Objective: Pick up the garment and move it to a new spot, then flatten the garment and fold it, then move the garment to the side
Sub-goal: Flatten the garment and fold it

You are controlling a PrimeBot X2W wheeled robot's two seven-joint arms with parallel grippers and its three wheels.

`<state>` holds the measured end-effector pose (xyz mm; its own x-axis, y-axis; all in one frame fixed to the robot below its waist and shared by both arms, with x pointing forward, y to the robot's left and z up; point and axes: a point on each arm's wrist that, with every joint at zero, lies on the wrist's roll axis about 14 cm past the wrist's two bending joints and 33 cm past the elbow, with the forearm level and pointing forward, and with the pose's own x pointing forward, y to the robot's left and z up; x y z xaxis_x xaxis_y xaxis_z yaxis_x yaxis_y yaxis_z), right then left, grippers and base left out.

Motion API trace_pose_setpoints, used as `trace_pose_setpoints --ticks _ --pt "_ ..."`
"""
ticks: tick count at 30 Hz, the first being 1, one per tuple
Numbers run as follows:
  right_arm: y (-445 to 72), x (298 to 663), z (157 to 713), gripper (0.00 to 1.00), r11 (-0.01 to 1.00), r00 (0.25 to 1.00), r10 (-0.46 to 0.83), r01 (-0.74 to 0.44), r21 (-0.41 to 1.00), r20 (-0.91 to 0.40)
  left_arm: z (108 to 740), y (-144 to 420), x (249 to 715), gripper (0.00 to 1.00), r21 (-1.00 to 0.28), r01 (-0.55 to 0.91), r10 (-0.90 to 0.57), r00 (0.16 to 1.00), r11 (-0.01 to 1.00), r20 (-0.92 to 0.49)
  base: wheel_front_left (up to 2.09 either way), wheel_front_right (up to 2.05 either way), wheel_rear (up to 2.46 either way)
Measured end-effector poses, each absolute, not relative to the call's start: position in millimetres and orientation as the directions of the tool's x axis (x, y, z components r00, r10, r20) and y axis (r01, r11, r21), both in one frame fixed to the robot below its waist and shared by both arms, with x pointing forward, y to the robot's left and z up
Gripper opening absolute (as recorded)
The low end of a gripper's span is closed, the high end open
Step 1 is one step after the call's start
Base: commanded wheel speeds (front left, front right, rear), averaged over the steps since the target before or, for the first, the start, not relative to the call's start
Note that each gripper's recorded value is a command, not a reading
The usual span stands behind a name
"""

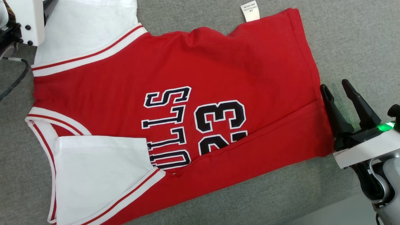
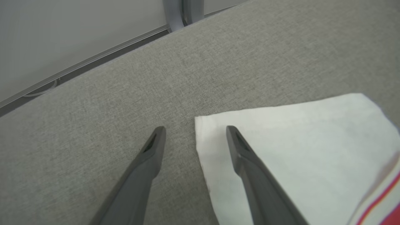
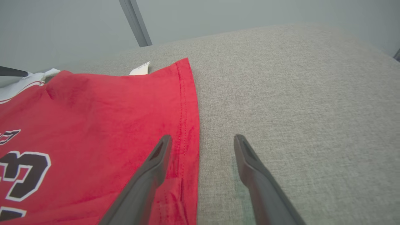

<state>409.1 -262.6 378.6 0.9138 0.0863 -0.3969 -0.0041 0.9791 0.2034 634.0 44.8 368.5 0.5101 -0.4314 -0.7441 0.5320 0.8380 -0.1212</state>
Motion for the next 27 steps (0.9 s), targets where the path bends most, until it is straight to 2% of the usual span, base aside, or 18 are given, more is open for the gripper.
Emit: trace_pose_setpoints --ticks 3,4,5,6,7,16,20,27 --pt "-264.8 407.0 378.8 1.00 0.980 0.913 0.079 0.003 0.201 -0.400 364.2 42.9 632.9 1.00 -0.120 0.537 -0.428 0.498 0.835 -0.754 0.00 0.00 0.00" --pt "-265.1 406.3 378.9 1.00 0.980 0.913 0.077 0.005 0.201 -0.400 363.4 42.4 633.0 0.93 -0.119 0.538 -0.427 0.497 0.835 -0.755 0.00 0.00 0.00" --pt "-265.1 405.7 378.9 1.00 0.980 0.913 0.076 0.007 0.201 -0.401 362.6 42.0 633.0 0.46 -0.114 0.541 -0.426 0.496 0.833 -0.757 0.00 0.00 0.00" --pt "-265.1 405.1 379.0 1.00 0.979 0.913 0.075 0.008 0.202 -0.400 361.8 41.5 633.0 0.13 -0.113 0.543 -0.426 0.495 0.832 -0.758 0.00 0.00 0.00" --pt "-264.9 404.6 378.9 1.00 0.979 0.913 0.074 0.010 0.203 -0.401 361.2 40.9 633.0 0.00 -0.113 0.545 -0.426 0.493 0.831 -0.758 0.00 0.00 0.00" --pt "-266.8 411.9 386.7 1.00 0.982 0.921 0.078 -0.004 0.191 -0.382 375.8 39.3 638.3 0.00 -0.104 0.550 -0.450 0.543 0.829 -0.709 0.00 0.00 0.00" --pt "-270.7 436.9 400.1 1.00 0.987 0.925 0.090 -0.034 0.155 -0.370 392.7 39.8 638.8 0.00 -0.104 0.557 -0.470 0.571 0.824 -0.673 0.00 0.00 0.00" --pt "-266.6 488.3 401.0 1.00 0.994 0.875 0.097 -0.057 0.098 -0.474 416.0 46.3 631.6 0.00 -0.084 0.577 -0.488 0.594 0.812 -0.639 0.00 0.00 0.00"
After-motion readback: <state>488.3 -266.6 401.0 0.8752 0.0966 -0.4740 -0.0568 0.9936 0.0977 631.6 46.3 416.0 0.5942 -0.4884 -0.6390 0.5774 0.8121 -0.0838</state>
